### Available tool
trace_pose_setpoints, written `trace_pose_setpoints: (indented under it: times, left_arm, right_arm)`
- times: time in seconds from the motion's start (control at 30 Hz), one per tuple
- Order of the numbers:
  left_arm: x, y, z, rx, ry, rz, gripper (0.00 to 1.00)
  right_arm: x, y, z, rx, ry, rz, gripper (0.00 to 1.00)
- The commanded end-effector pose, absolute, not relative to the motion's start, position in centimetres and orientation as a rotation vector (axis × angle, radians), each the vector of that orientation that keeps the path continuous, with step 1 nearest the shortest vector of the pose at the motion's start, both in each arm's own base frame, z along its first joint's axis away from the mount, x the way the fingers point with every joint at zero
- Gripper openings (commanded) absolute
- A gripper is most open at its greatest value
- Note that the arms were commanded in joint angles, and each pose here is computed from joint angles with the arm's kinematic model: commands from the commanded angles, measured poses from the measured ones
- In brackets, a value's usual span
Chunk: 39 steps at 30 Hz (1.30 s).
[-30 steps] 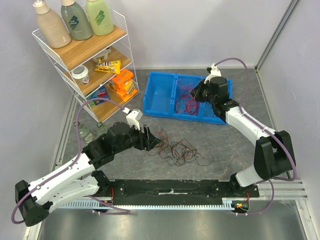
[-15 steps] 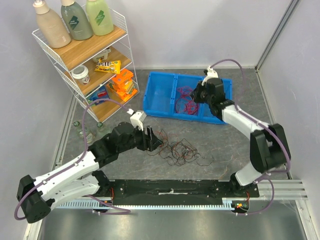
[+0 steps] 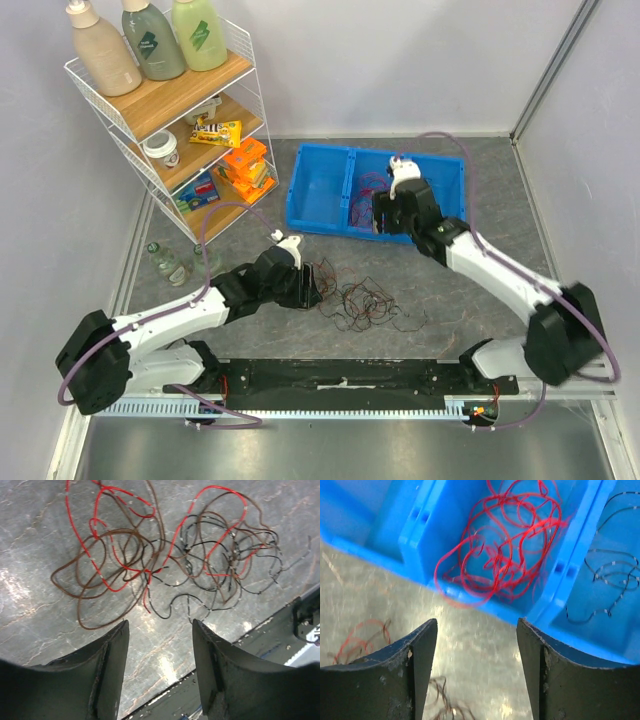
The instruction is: Untangle the cables
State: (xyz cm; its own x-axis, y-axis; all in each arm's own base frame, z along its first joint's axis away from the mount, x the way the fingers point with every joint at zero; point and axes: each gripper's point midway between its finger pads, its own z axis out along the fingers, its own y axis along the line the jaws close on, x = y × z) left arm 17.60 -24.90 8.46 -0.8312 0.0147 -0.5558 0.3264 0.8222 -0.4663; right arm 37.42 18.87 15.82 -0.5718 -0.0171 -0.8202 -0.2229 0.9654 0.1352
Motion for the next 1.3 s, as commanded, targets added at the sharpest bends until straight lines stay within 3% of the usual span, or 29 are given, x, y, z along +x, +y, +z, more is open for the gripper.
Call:
trace_pose_setpoints:
  times: [0.0, 0.17, 0.33, 0.57, 0.67, 0.73, 0.9, 1.2, 1.27]
  left_arm:
    - [19.6, -24.9, 9.1, 0.189, 2.410, -0.709, 0.58]
    - [18.8, -25.8, 8.2, 0.119, 2.429, -0.818, 0.57]
    - [17.8, -26.5, 8.6, 0.048, 2.420, -0.948, 0.56]
    - [17.0, -26.4, 10.1, 0.072, 2.393, -1.004, 0.64]
    - [17.1, -26.8, 10.6, 0.054, 2.382, -1.037, 0.64]
    - [17.4, -27.4, 11.4, 0.047, 2.358, -1.070, 0.63]
    - [19.3, -27.9, 13.1, 0.019, 2.308, -1.036, 0.59]
    - [24.1, -26.6, 9.8, -0.113, 2.315, -0.906, 0.54]
    - [24.4, -26.6, 7.4, -0.122, 2.385, -0.913, 0.46]
  right_arm:
    - [31.4, 18.2, 15.7, -0.305, 2.164, 0.208, 0.73]
    - [23.8, 25.3, 13.6, -0.538, 2.105, 0.670, 0.73]
    - [23.3, 27.0, 11.8, -0.549, 2.093, 0.711, 0.69]
    - [23.3, 29.0, 9.0, -0.594, 2.144, 0.696, 0.47]
    - [23.6, 28.7, 8.3, -0.571, 2.155, 0.654, 0.42]
    - [23.6, 28.4, 8.4, -0.559, 2.150, 0.647, 0.31]
    - [23.2, 28.3, 10.8, -0.543, 2.091, 0.683, 0.00]
    - [18.2, 28.9, 21.5, -0.539, 1.861, 1.042, 0.00]
    - [17.4, 28.8, 24.6, -0.534, 1.785, 1.108, 0.00]
